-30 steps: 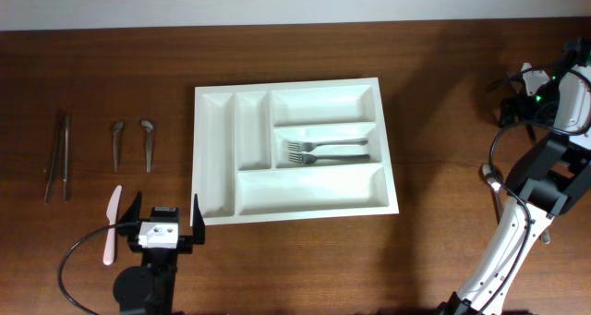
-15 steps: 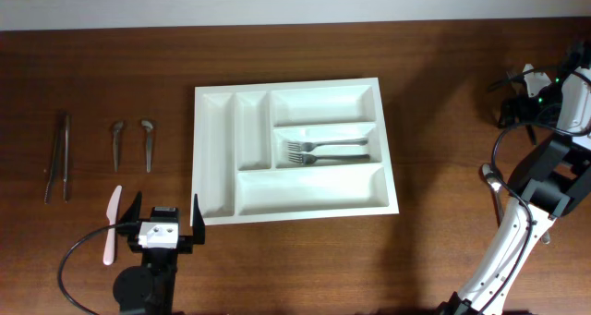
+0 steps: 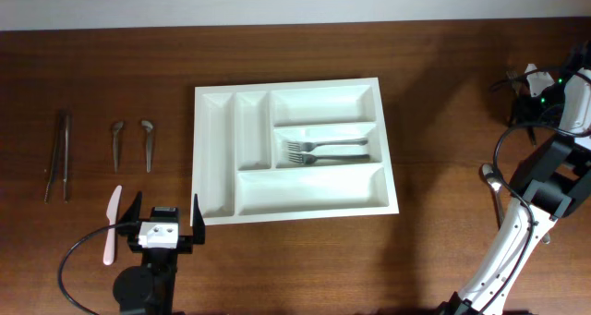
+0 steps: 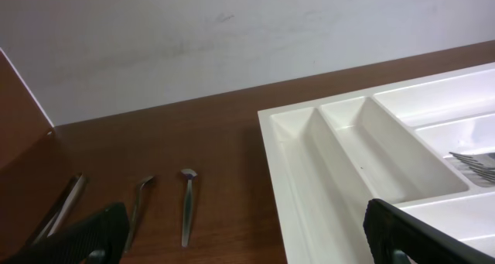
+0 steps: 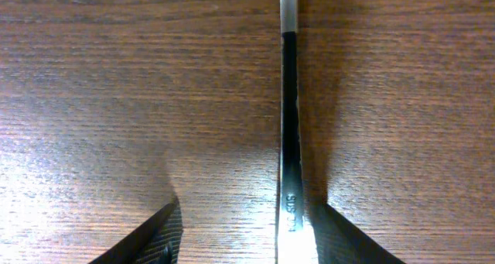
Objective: Pack container
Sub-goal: 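Lower the right gripper and grasp the last fork's handle, then carry the fork into the tray's upper-right compartment and release, then move the right gripper back over the silver spoons at right, then lower the right gripper and grasp a silver spoon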
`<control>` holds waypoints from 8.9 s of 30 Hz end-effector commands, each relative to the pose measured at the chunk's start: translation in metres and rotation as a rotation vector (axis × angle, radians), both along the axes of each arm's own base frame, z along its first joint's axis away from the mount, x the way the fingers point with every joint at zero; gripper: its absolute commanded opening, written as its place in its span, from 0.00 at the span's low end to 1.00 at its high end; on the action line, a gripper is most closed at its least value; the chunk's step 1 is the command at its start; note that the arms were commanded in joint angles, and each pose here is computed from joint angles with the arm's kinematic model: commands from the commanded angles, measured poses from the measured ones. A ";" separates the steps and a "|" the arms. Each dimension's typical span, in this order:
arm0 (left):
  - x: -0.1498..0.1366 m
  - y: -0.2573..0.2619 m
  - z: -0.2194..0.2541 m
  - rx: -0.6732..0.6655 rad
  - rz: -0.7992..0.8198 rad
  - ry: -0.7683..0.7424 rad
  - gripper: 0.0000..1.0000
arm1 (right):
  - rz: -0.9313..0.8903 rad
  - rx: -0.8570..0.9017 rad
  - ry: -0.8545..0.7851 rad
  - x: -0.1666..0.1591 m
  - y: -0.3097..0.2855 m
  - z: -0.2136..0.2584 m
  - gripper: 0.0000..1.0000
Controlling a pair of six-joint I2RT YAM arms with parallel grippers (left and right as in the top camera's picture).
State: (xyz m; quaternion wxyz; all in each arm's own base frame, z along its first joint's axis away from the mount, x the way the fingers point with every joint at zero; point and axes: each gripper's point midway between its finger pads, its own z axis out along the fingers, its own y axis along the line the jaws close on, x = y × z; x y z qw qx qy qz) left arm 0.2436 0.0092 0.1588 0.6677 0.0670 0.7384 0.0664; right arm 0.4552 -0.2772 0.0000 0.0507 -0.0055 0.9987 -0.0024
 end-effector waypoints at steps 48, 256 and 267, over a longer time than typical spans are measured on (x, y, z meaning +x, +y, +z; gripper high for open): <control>0.000 0.002 -0.001 0.016 0.010 -0.002 0.99 | 0.030 0.011 -0.013 0.014 0.034 0.043 0.04; 0.000 0.002 -0.001 0.016 0.010 -0.002 0.99 | 0.059 -0.025 0.210 -0.179 0.104 -0.010 0.52; 0.000 0.002 -0.001 0.017 0.010 -0.002 0.99 | 0.058 -0.029 0.204 -0.177 0.103 -0.010 0.22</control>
